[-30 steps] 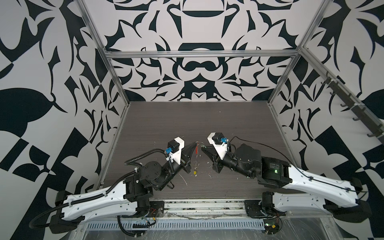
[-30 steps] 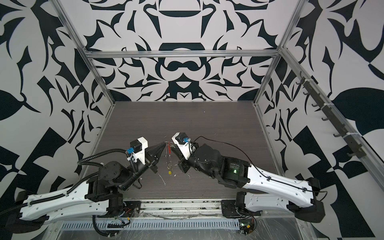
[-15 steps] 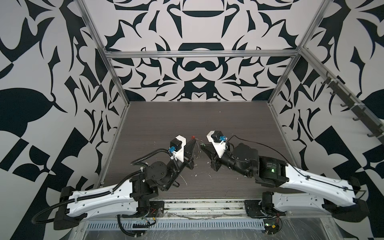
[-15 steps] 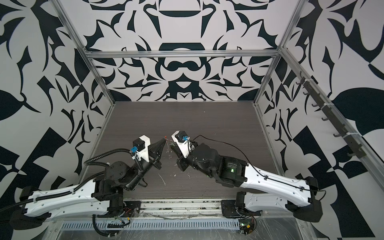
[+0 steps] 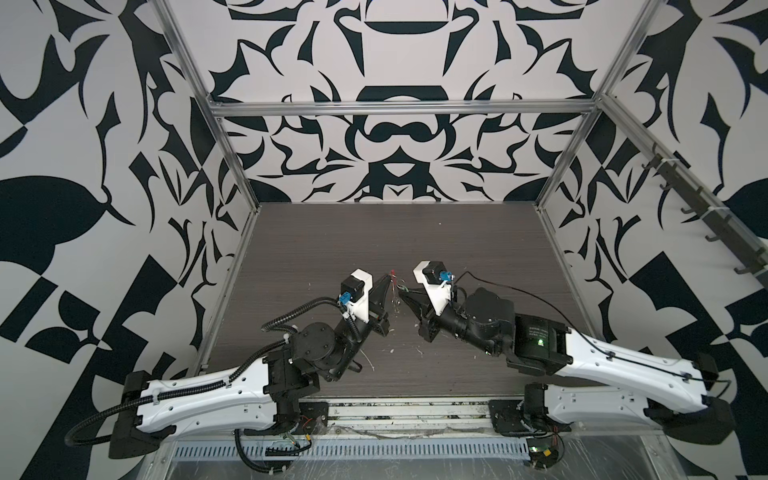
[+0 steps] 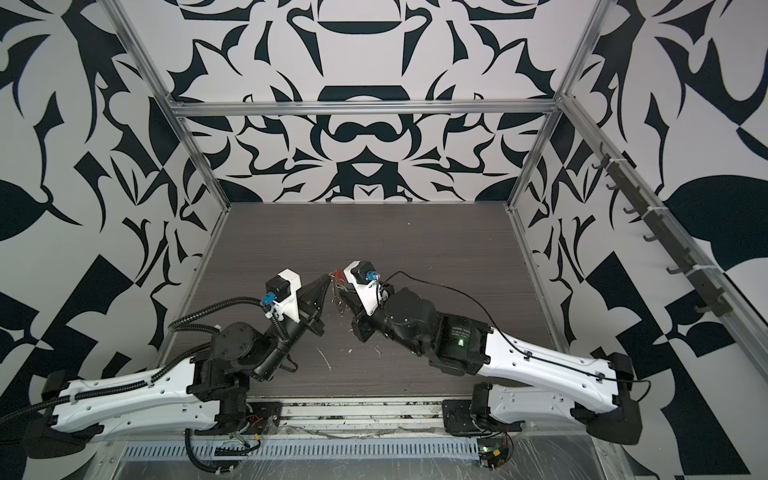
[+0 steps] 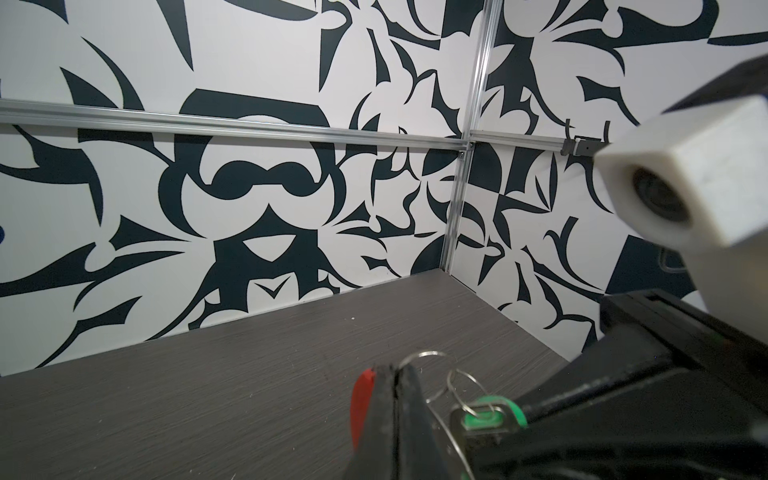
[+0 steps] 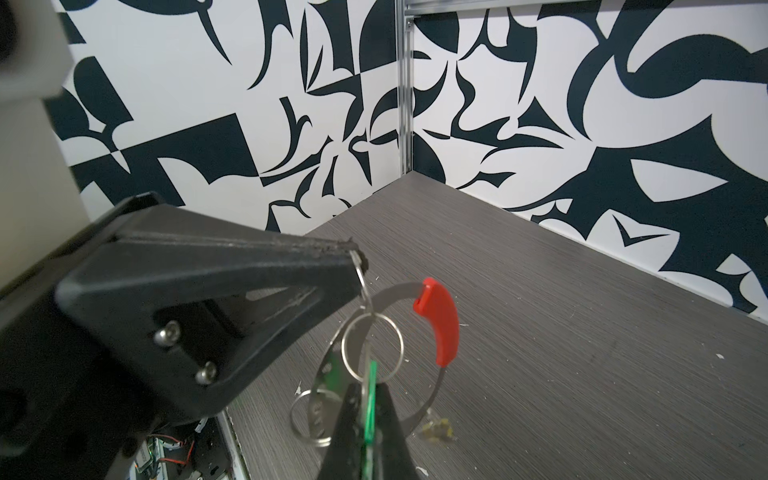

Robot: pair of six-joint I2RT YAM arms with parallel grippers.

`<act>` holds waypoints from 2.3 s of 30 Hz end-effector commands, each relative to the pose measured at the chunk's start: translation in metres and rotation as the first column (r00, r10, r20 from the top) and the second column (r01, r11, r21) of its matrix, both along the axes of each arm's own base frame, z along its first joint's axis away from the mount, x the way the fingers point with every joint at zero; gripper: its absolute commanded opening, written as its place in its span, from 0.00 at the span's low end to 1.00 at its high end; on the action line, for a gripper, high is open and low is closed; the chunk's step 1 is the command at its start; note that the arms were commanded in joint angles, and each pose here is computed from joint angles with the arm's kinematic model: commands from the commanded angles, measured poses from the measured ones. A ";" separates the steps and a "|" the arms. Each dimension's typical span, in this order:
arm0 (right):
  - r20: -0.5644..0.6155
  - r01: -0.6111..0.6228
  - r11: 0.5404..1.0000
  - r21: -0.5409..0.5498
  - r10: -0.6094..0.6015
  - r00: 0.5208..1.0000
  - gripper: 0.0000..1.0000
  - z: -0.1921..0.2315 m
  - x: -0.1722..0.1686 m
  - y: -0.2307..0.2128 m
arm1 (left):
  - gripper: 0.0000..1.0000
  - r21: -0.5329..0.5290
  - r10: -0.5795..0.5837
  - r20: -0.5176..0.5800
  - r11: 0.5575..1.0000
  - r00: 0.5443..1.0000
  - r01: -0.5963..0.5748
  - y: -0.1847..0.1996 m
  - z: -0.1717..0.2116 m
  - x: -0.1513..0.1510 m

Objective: Remove the keys from the keyring

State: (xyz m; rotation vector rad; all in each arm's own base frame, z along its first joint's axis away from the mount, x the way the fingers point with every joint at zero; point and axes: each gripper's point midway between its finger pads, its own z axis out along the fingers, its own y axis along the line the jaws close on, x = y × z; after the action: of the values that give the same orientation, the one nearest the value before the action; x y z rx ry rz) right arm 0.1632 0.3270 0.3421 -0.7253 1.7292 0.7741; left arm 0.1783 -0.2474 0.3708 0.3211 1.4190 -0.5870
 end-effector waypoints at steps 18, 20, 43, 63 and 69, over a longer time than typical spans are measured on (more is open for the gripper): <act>-0.105 -0.030 0.987 -0.157 0.014 0.994 0.00 -0.070 -0.010 0.004 | 0.00 -0.274 0.179 -0.004 0.946 0.984 -0.173 0.060 0.061 0.012; -0.110 -0.029 0.986 -0.163 0.011 0.994 0.00 -0.074 -0.010 0.005 | 0.00 -0.277 0.174 -0.003 0.946 0.985 -0.169 0.060 0.062 0.011; -0.164 -0.020 0.982 -0.189 -0.012 0.986 0.00 -0.102 0.003 0.010 | 0.00 -0.314 0.114 -0.002 0.943 0.993 -0.109 0.059 0.065 0.006; -0.236 -0.026 0.985 -0.171 -0.016 0.972 0.00 -0.119 0.018 0.009 | 0.00 -0.337 0.031 -0.010 0.941 0.999 -0.033 0.050 0.065 0.000; -0.236 -0.066 0.988 -0.137 0.032 0.971 0.00 -0.105 0.014 0.011 | 0.00 -0.267 -0.004 -0.013 0.964 1.000 0.000 0.038 0.060 -0.002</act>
State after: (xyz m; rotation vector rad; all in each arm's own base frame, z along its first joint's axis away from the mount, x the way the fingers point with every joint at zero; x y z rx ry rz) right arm 0.1845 0.3409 0.2332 -0.7782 1.9906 0.7747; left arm 0.1791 -0.2187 0.4041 0.1653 1.3858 -0.7015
